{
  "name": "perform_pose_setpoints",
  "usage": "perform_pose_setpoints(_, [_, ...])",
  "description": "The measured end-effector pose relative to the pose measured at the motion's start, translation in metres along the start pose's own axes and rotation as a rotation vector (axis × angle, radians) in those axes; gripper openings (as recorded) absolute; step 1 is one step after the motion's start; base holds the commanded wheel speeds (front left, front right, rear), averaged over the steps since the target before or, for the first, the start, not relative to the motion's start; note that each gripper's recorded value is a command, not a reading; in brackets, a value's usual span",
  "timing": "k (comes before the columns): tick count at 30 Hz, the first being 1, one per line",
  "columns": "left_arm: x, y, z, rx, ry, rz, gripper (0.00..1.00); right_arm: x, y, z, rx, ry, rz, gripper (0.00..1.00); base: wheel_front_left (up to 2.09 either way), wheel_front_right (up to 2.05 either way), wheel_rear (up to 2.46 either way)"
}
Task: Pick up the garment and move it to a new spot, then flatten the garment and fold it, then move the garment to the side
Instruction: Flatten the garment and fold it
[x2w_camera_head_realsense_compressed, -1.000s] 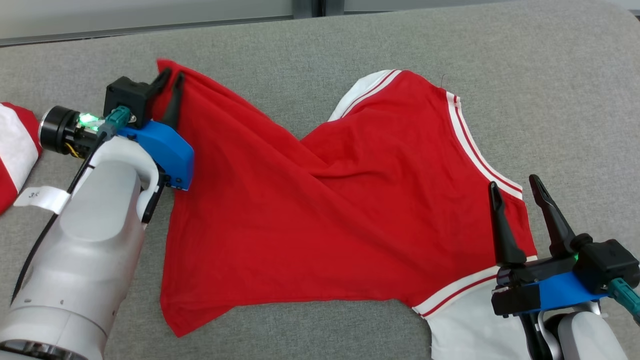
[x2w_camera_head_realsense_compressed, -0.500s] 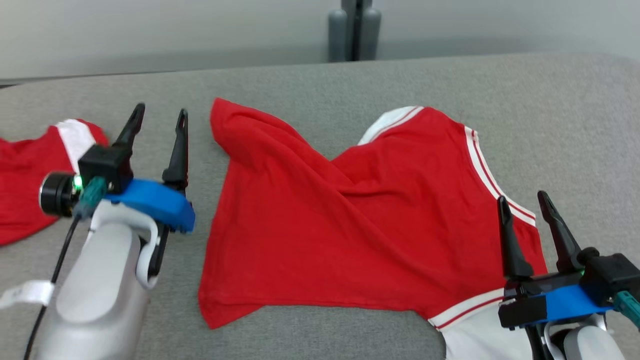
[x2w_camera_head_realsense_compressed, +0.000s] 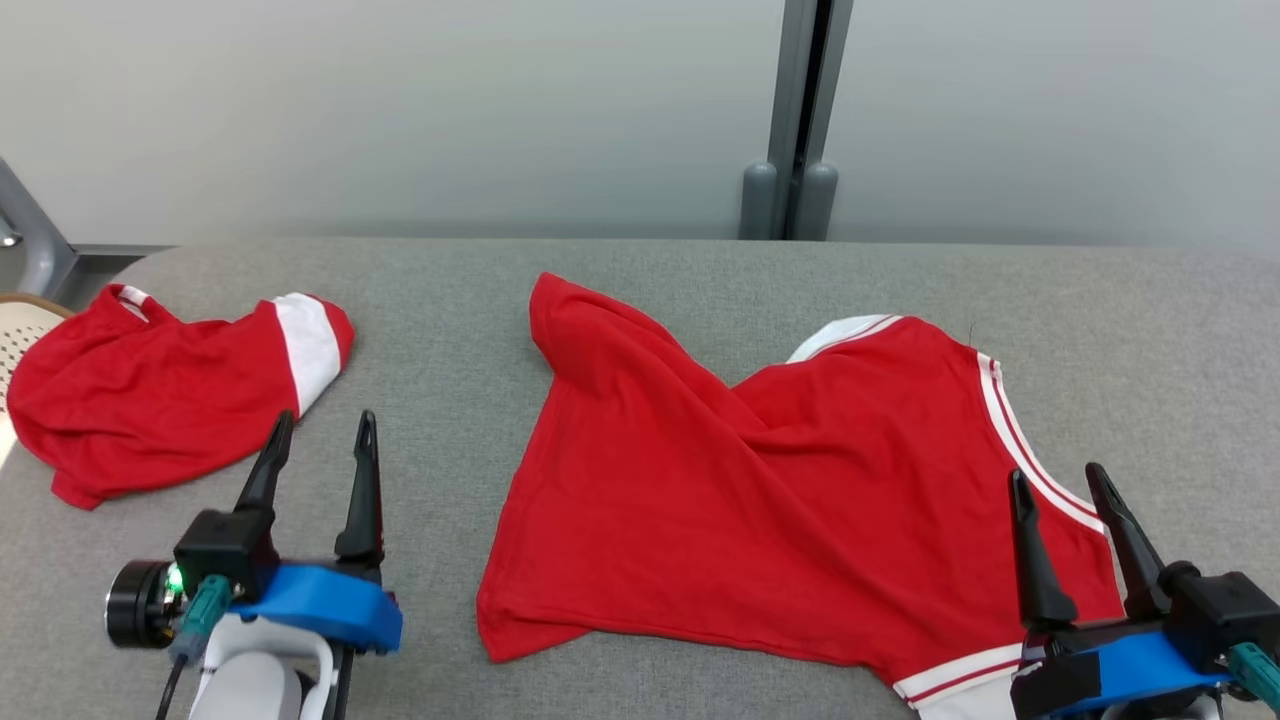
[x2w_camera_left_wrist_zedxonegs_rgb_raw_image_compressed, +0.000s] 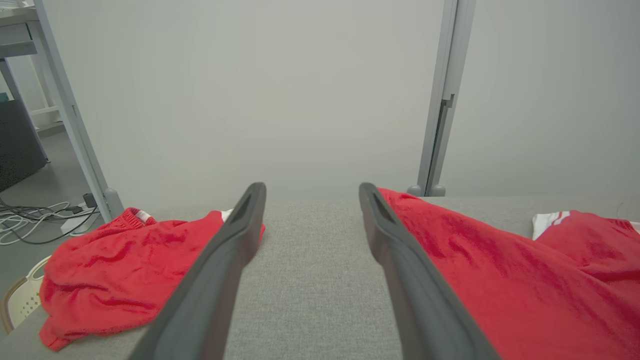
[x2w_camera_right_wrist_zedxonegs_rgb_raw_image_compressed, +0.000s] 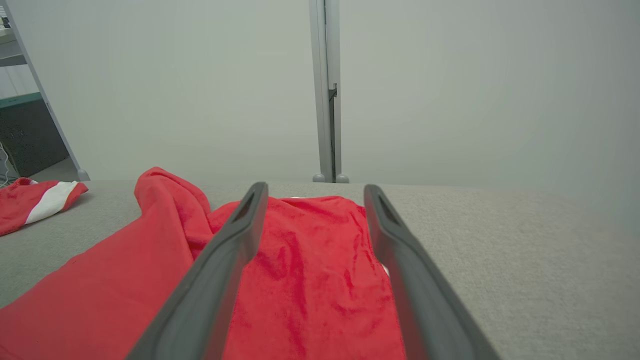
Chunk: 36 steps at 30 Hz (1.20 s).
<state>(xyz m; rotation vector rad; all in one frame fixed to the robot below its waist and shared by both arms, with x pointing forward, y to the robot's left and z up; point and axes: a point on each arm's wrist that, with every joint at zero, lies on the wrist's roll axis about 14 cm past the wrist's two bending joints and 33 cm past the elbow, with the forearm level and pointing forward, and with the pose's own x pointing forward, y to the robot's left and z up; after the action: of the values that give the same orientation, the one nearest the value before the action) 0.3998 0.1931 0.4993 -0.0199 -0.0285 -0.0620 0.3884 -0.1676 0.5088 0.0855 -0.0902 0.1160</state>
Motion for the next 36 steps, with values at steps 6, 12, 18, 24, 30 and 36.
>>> perform_pose_setpoints(6, [-0.027, 0.006, -0.004, 0.02, 0.006, 0.022, 1.0, -0.011, 0.002, 0.001, -0.004, 0.001, 0.004, 1.0, 0.0, 0.0, 0.0])
perform_pose_setpoints(12, [-0.041, 0.003, -0.01, 0.014, 0.02, 0.026, 1.0, -0.024, -0.002, -0.003, -0.003, 0.019, -0.013, 1.0, 0.0, 0.0, 0.0])
perform_pose_setpoints(18, [-0.05, -0.003, -0.02, 0.026, 0.047, 0.013, 1.0, -0.034, -0.006, -0.009, -0.012, 0.039, -0.029, 1.0, 0.0, 0.0, 0.0])
perform_pose_setpoints(24, [-0.053, -0.005, -0.025, 0.027, 0.061, 0.009, 1.0, -0.038, -0.007, -0.013, -0.017, 0.053, -0.033, 1.0, 0.0, 0.0, 0.0])
perform_pose_setpoints(30, [-0.053, -0.005, -0.027, 0.025, 0.067, 0.011, 1.0, -0.037, -0.006, -0.015, -0.017, 0.06, -0.031, 1.0, 0.0, 0.0, 0.0])
perform_pose_setpoints(36, [-0.053, -0.009, -0.033, 0.017, 0.087, 0.001, 1.0, -0.041, -0.01, -0.023, -0.013, 0.091, -0.047, 1.0, 0.0, 0.0, 0.0])
